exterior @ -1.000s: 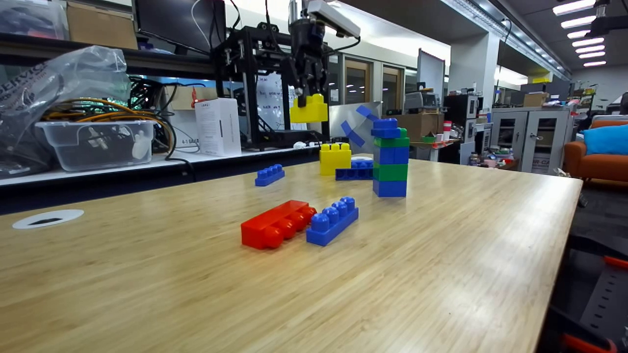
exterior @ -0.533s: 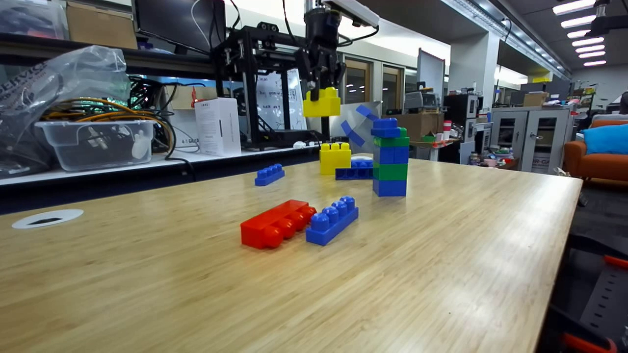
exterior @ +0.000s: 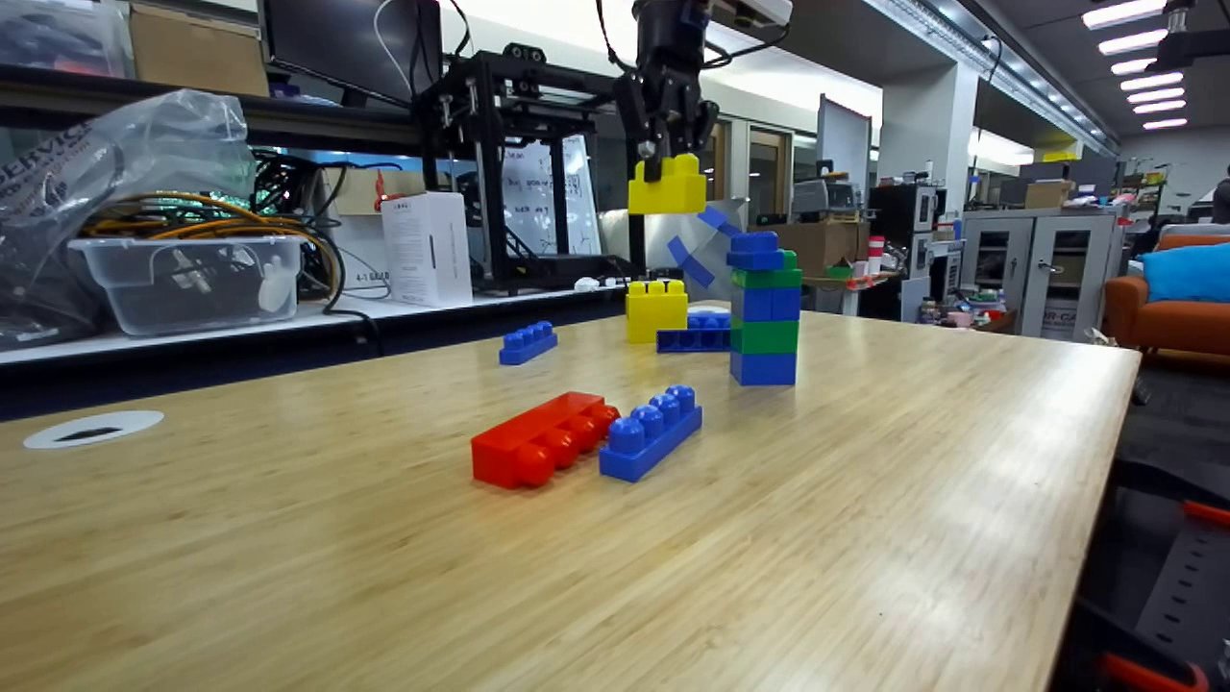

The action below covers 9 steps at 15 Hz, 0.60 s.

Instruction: Pick the yellow block and put it on the green block

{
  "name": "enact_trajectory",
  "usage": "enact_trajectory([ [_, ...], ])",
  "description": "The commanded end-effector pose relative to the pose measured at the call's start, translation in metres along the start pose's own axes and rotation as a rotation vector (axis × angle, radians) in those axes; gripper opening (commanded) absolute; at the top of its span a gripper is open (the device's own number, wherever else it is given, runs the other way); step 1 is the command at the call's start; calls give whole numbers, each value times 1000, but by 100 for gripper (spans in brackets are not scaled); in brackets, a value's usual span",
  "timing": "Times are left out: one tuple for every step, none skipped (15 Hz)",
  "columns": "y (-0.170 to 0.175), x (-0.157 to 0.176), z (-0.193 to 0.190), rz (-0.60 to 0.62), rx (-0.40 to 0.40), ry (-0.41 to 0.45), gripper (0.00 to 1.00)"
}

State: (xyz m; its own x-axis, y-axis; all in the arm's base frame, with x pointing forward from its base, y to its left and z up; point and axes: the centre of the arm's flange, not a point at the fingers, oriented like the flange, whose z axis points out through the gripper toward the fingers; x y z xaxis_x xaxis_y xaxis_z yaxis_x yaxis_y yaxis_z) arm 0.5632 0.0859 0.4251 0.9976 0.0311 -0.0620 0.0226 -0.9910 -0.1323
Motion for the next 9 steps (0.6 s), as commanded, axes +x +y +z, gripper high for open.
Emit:
enact_trajectory([
  [10, -22, 1, 29, 26, 36, 10],
  [11, -25, 1, 18, 29, 22, 10],
  [11, -25, 4, -14, 42, 3, 10],
  [7, -16, 0, 8, 9, -1, 35],
  [7, -18, 2, 0, 16, -6, 35],
  [7, -19, 3, -3, 17, -9, 35],
  [7, -19, 4, -5, 18, -10, 35],
  [7, -19, 4, -5, 18, -9, 35],
  [7, -19, 4, -5, 18, -9, 35],
])
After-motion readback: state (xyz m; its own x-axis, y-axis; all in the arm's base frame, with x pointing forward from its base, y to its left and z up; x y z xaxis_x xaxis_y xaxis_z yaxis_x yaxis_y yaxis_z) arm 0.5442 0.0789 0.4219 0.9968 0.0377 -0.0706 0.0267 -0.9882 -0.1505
